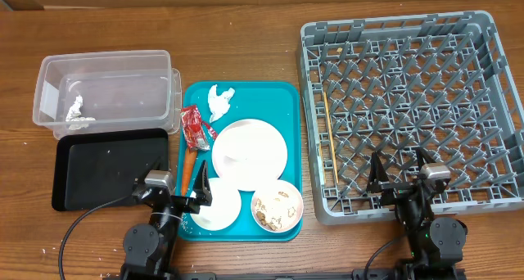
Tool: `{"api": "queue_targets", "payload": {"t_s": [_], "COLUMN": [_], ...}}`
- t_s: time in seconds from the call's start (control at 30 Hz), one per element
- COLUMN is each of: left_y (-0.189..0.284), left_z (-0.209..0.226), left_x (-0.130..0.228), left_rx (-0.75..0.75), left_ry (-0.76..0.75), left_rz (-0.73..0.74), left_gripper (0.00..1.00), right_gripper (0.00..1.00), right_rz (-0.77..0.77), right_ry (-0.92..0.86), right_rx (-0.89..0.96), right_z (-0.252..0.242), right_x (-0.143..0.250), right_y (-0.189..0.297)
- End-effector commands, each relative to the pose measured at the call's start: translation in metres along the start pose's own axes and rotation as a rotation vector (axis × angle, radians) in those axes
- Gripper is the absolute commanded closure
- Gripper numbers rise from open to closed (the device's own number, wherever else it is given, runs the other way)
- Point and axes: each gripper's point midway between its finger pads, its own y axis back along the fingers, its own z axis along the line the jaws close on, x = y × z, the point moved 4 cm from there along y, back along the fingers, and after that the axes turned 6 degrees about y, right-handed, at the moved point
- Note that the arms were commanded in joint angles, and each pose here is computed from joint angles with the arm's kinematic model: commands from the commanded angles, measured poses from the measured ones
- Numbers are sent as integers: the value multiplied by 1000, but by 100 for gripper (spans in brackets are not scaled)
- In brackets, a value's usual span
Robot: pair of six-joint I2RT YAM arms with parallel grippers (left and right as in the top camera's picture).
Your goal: Sort waste into correct bins and load items into the dishwasher
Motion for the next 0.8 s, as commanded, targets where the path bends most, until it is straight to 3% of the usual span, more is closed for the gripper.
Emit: {"api": "queue_targets", "payload": {"t_s": [0.0,0.6,0.77], "left_y": [0,0,0], "left_z": [1,-4,-15], "left_x": [2,3,0], "left_rx": [-5,34,115], "left_ry": [10,12,131], "left_rz": [8,17,18], "left_gripper": [0,0,0], "right_gripper": [0,0,0], "right_rz": [-11,-12,-11], "right_ry": [4,4,4], "right_rx": [3,2,-9], "right_z": [-1,-1,1], "right_x": [-1,-1,-1], "right_y": [0,0,0]}}
